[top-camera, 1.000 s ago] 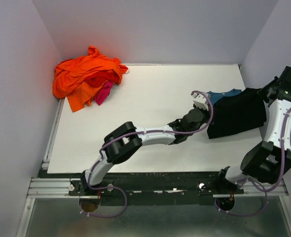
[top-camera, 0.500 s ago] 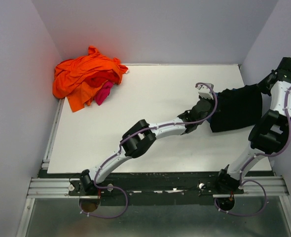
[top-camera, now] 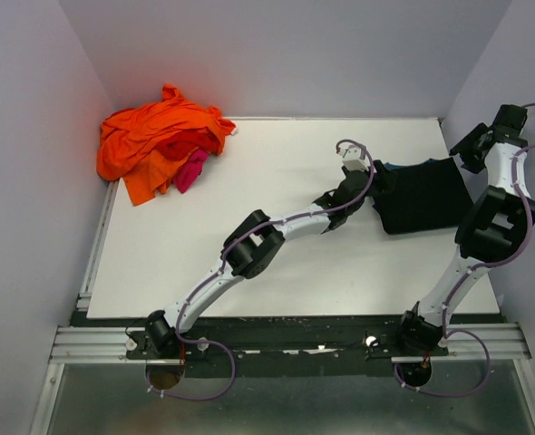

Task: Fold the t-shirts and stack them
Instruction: Put the neatly folded tshirt into the corner of the board with both arms

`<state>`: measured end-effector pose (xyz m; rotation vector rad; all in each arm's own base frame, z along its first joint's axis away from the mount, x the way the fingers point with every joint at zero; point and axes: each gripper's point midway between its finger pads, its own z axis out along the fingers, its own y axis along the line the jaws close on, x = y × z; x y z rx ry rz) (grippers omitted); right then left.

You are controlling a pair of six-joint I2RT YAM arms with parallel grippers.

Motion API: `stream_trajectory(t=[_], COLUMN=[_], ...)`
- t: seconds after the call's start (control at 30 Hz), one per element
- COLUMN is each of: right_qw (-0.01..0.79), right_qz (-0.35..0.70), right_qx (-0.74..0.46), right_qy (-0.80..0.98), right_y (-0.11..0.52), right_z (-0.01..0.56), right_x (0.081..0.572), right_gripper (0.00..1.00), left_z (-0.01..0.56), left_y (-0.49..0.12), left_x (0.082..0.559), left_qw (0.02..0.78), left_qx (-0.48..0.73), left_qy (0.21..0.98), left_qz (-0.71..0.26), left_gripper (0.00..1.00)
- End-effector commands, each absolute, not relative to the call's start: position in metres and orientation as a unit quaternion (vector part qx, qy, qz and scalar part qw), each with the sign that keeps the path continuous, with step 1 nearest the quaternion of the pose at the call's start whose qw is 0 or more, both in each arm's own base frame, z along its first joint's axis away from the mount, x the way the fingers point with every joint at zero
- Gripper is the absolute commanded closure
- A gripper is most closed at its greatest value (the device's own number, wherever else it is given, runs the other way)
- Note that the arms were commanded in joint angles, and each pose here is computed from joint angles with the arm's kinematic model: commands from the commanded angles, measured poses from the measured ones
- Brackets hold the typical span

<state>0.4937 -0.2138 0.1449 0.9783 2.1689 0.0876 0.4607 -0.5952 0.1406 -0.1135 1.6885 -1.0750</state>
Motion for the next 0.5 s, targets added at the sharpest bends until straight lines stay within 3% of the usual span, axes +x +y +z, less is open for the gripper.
stream_trajectory(t=[0.0,0.07,0.17,0.3,0.4,0.43,0.47], right_qw=[0.419,0.415,0.412,0.428,0.446,0.454,0.459], right_qz=[-0.002,-0.004,0.003,0.037,0.051,0.058,0.072], right_qx=[0.377,0.381,0.384,0.368,0.328,0.308,0.283], right_qy=[0.826,0.826,0.826,0.824,0.831,0.834,0.839], right_y=[-0.213,-0.204,-0.192,-0.161,-0.122,-0.104,-0.080], right_z=[0.192,0.191,0.190,0.192,0.201,0.208,0.213], right_x=[0.477,0.464,0.444,0.420,0.412,0.412,0.414], right_gripper=[0.43,0.49,0.58,0.56,0.37,0.24,0.01], left_z=[0.186,0.189,0.189,0.208,0.212,0.214,0.218], left_y=[-0.598,-0.602,-0.597,-0.572,-0.543,-0.532,-0.521], left_x=[0.439,0.433,0.424,0.415,0.412,0.409,0.407], left_qw=[0.522,0.509,0.492,0.499,0.492,0.489,0.490], left_qx=[-0.033,-0.021,-0.014,-0.008,-0.009,-0.008,-0.009], left_qy=[0.696,0.700,0.707,0.712,0.735,0.741,0.744], left_qz=[-0.491,-0.501,-0.508,-0.493,-0.466,-0.460,-0.454], left_gripper=[0.23,0.31,0.34,0.32,0.26,0.23,0.20])
